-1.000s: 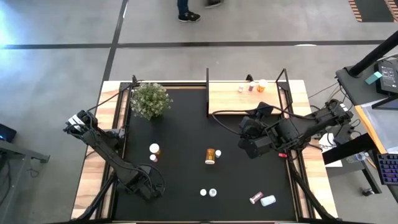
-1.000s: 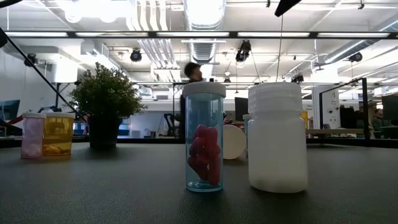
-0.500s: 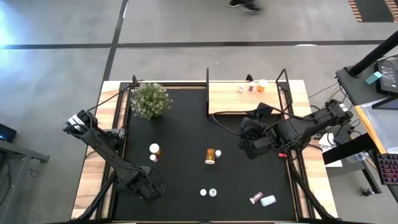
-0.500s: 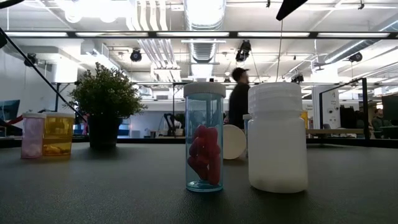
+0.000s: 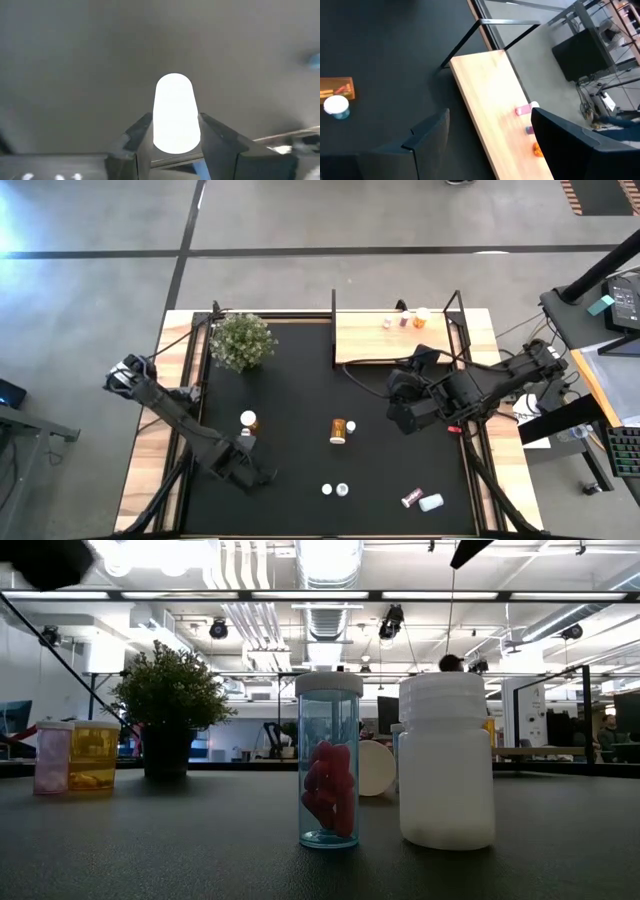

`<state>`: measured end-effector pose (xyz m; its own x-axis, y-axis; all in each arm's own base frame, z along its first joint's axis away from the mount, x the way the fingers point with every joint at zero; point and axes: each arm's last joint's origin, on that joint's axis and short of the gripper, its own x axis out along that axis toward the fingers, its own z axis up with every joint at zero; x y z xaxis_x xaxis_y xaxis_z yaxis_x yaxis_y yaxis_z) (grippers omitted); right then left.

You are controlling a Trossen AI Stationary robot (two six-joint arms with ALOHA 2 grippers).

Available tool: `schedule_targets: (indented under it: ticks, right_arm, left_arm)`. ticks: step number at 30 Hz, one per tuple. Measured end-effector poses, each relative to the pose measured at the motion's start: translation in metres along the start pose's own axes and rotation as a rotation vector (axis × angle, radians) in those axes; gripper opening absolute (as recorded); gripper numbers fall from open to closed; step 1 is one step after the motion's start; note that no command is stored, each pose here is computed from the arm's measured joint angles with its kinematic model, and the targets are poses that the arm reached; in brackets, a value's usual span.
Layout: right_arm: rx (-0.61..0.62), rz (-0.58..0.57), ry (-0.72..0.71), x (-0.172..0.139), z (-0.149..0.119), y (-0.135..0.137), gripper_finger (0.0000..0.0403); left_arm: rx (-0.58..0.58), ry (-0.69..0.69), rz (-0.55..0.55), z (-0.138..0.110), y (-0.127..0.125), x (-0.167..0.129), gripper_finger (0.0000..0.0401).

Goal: Pick and place medicine bottles onto shelf by color
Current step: Put the top left white pill bottle on the shelf

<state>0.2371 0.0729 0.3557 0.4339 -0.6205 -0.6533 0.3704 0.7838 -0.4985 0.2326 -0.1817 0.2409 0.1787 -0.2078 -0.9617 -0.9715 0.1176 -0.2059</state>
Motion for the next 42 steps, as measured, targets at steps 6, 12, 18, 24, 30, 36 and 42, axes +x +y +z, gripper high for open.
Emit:
schedule_targets:
  ticks: [6, 12, 18, 24, 30, 36, 42]
  right_arm:
    - [0.015, 0.007, -0.012, -0.01, -0.003, -0.013, 0.0272]
    - [0.063, 0.025, -0.043, -0.019, -0.007, -0.027, 0.0272]
    - [0.123, 0.039, -0.065, -0.025, -0.01, -0.037, 0.0272]
    - [0.163, 0.038, -0.077, -0.028, -0.011, -0.041, 0.0272]
    - [0.181, 0.041, -0.082, -0.028, -0.011, -0.041, 0.0272]
    - [0.255, -0.012, -0.123, -0.028, -0.009, -0.042, 0.0272]
    - [0.309, -0.015, -0.13, -0.028, -0.008, -0.042, 0.0272]
  left_arm:
    - [0.107, -0.114, -0.118, 0.037, -0.035, -0.03, 0.012]
    - [0.226, -0.193, -0.173, 0.089, -0.059, -0.052, 0.012]
    - [0.28, -0.265, -0.173, 0.14, -0.067, -0.065, 0.0121]
    - [0.33, -0.328, -0.182, 0.18, -0.068, -0.078, 0.0121]
    - [0.418, -0.391, -0.242, 0.211, -0.081, -0.075, 0.0121]
    - [0.535, -0.376, -0.26, 0.232, -0.099, -0.058, 0.0121]
    - [0.661, -0.366, -0.227, 0.248, -0.123, -0.048, 0.0121]
